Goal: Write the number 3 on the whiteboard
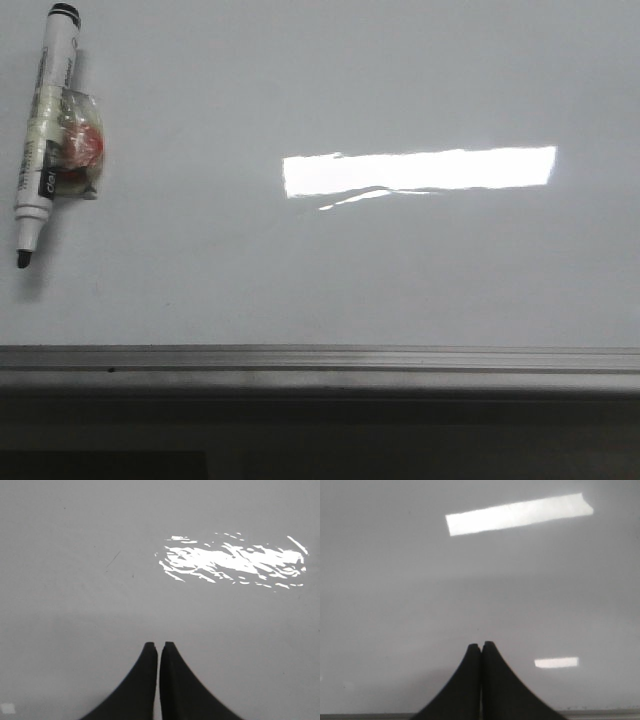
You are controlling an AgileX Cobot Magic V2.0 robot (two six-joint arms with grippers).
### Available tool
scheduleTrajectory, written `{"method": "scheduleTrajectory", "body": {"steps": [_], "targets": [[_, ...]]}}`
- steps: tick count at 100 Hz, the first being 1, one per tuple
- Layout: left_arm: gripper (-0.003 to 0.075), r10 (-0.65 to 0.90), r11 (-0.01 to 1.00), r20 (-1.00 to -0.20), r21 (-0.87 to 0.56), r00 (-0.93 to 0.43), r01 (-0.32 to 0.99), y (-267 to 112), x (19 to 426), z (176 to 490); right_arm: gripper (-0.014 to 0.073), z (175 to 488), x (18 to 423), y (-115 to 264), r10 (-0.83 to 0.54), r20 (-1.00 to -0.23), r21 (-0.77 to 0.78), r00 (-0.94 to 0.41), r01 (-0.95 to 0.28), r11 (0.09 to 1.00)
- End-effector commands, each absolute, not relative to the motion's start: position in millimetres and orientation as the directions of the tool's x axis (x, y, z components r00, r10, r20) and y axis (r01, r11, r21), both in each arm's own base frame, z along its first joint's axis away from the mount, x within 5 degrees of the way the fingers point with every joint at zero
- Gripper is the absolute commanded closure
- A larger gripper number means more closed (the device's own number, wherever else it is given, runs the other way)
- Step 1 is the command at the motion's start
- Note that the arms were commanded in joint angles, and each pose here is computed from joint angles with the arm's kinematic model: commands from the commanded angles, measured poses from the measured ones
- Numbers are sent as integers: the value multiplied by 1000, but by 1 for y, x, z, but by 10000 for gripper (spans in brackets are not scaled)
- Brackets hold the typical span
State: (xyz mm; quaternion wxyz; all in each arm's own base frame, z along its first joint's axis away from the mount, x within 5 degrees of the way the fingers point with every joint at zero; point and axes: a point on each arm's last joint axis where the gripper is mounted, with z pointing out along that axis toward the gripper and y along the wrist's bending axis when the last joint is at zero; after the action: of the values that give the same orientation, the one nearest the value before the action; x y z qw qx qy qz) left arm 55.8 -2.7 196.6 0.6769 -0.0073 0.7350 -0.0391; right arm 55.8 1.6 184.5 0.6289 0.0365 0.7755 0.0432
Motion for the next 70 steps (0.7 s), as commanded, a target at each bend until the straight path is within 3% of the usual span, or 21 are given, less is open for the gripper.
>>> {"method": "scheduleTrajectory", "body": {"steps": [1,20,47,54,70], "targets": [[741,-77,996,-997,-76,12,46,-2,54,211,659,195,61,2,134,-974,135,-184,7,991],[741,-64,997,-992,-68,-107,37,-3,61,229,659,217,72,2,143,-950,144,-276,17,989],[733,-78,996,-987,-84,-142,36,-3,72,249,659,242,80,3,192,-961,193,-200,11,981],[665,-86,995,-988,-92,-132,37,-4,72,250,659,243,80,3,192,-961,193,-198,11,981],[398,-89,995,-993,-92,-75,41,-3,72,255,659,243,80,3,192,-961,193,-198,10,981]]}}
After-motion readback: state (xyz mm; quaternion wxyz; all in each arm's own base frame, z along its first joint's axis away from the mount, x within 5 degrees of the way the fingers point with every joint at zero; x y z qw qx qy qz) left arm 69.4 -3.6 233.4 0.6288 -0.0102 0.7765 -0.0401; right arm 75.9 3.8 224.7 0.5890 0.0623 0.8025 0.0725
